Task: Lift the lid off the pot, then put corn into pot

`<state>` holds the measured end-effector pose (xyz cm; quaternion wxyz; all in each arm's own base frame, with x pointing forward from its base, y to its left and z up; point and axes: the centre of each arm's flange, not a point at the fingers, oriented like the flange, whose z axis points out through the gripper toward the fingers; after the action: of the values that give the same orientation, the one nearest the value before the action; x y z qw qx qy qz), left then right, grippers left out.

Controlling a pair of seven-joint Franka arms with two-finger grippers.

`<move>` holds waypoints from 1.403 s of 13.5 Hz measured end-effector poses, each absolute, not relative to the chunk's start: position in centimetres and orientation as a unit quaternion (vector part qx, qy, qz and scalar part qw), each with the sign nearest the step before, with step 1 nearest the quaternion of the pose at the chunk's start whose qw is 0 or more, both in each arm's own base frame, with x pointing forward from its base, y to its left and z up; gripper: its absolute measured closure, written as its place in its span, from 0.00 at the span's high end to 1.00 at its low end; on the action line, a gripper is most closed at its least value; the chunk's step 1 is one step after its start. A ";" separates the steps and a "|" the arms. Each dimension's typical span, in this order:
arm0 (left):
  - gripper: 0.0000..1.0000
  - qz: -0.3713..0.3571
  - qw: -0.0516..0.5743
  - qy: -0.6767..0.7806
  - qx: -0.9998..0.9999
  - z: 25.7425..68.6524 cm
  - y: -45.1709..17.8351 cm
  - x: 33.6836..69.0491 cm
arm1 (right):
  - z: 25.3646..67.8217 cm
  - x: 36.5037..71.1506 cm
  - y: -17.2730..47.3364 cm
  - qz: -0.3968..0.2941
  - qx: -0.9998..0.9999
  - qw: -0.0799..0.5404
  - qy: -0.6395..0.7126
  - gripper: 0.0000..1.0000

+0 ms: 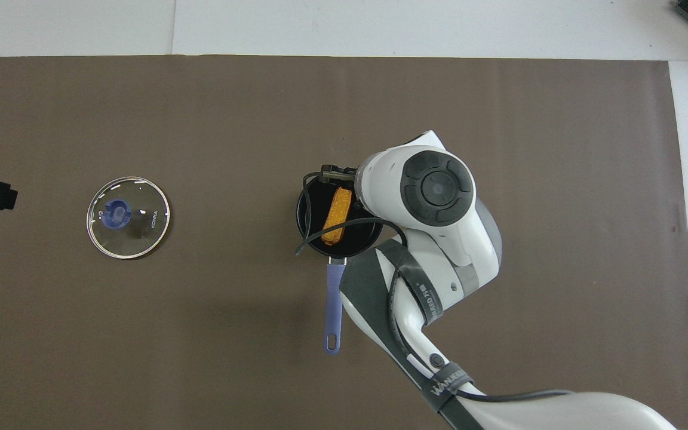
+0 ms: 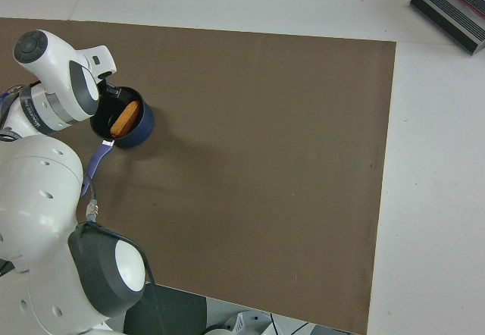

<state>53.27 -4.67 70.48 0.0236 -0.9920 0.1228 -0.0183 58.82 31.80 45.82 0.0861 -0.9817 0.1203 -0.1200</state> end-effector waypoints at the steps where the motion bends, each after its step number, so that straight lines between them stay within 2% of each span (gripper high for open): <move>1: 1.00 -0.018 0.024 0.123 -0.992 70.5 -4.7 53.2 | 47.4 59.1 29.8 -0.120 -0.981 0.083 0.129 1.00; 4: 1.00 -0.013 0.023 0.122 -0.992 70.5 -4.6 53.0 | 51.7 59.7 22.5 -0.111 -0.983 0.062 0.132 1.00; 8: 1.00 -0.010 0.023 0.122 -0.992 70.5 -4.6 52.9 | 54.9 58.7 14.0 -0.067 -0.995 0.025 0.064 1.00; 13: 1.00 -0.010 0.023 0.122 -0.992 70.5 -4.5 52.9 | 54.9 56.1 6.7 0.043 -0.999 0.000 0.002 1.00; 17: 1.00 -0.010 0.023 0.122 -0.992 70.5 -4.5 52.9 | 54.4 56.0 0.5 0.060 -0.998 0.005 -0.001 1.00; 19: 1.00 -0.010 0.023 0.122 -0.992 70.5 -4.5 52.9 | 55.7 55.8 -1.3 0.046 -0.999 0.006 0.013 1.00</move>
<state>52.93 -4.53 70.47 0.0233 -0.9923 0.1216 -0.0096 55.79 -1.25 55.66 0.0063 -0.9989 0.0125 0.0457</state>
